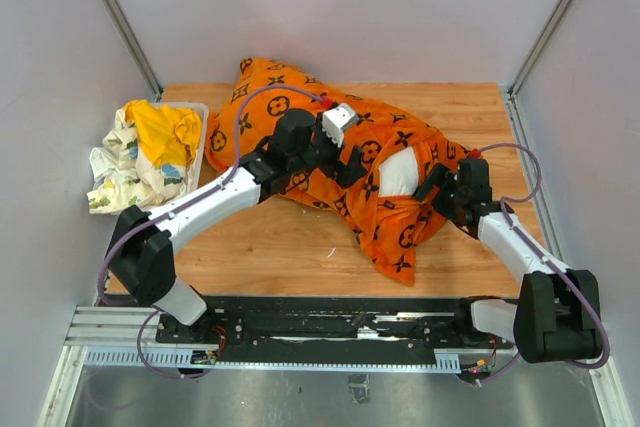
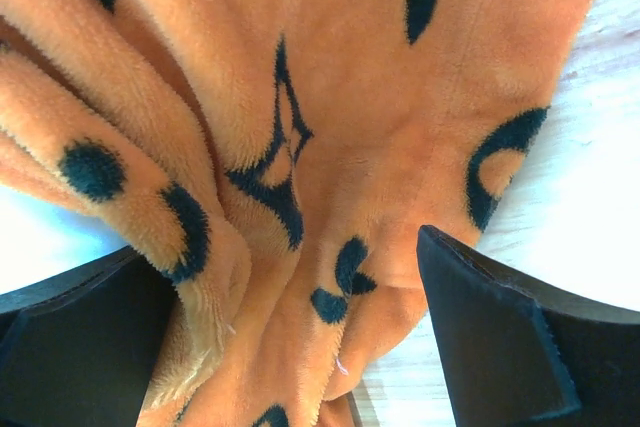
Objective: Remove the pillowcase from the pillow
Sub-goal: Remove the pillow from the pillowcase.
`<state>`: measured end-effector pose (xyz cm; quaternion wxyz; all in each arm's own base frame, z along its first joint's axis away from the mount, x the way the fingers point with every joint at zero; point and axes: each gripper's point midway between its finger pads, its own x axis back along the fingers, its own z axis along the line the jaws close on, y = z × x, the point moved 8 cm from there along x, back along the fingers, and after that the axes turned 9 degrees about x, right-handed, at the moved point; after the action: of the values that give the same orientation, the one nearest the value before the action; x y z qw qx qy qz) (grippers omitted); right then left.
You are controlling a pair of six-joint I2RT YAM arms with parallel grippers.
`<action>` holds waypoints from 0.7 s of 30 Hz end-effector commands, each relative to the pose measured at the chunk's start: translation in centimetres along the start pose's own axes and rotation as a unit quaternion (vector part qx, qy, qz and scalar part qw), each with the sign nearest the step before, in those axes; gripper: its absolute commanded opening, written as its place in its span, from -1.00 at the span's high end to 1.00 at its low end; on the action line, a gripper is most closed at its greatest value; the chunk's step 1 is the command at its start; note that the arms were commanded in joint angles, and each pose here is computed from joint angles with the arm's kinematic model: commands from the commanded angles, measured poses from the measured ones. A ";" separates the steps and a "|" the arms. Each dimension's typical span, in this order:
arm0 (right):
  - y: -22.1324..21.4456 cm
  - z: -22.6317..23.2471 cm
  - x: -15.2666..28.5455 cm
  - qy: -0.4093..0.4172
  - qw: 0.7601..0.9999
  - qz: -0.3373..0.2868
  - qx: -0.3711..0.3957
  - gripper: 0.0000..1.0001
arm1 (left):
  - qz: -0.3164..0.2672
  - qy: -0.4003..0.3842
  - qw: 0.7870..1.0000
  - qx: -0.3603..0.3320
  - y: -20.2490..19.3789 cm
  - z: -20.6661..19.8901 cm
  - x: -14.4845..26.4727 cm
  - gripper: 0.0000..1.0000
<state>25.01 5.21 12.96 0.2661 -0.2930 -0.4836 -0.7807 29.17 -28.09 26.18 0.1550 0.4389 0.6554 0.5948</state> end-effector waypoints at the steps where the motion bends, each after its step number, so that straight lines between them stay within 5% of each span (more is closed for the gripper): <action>1: 0.6 0.7 0.2 0.001 0.999 -0.014 0.033 -0.97 | 0.045 -0.167 0.983 -0.061 0.5 -3.4 0.5 -0.99; 4: 0.6 0.6 0.4 -0.004 0.999 -0.017 0.039 -0.97 | 0.107 -0.335 0.922 -0.163 -1.6 -8.5 2.6 -0.99; 8: 0.7 0.4 0.8 -0.013 0.999 -0.022 0.045 -0.97 | 0.070 -0.381 0.902 -0.191 -1.1 -12.3 2.4 -0.99; 11: 0.8 0.3 1.1 -0.016 0.998 -0.025 0.051 -0.97 | 0.040 -0.350 0.923 -0.157 -0.1 -12.4 0.6 -0.99; 16: 0.7 0.1 1.4 -0.018 0.998 -0.029 0.057 -0.97 | -0.014 -0.182 0.980 -0.074 1.8 -10.5 -4.7 -0.99; 21: 0.5 0.0 1.5 -0.021 0.998 -0.025 0.060 -0.97 | 0.044 -0.153 0.987 -0.038 0.7 -10.0 -9.4 -0.95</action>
<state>24.58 4.59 13.87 0.2509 -0.2824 -0.5287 -0.7601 25.32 -40.01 27.33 0.3009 0.5609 0.5386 0.5520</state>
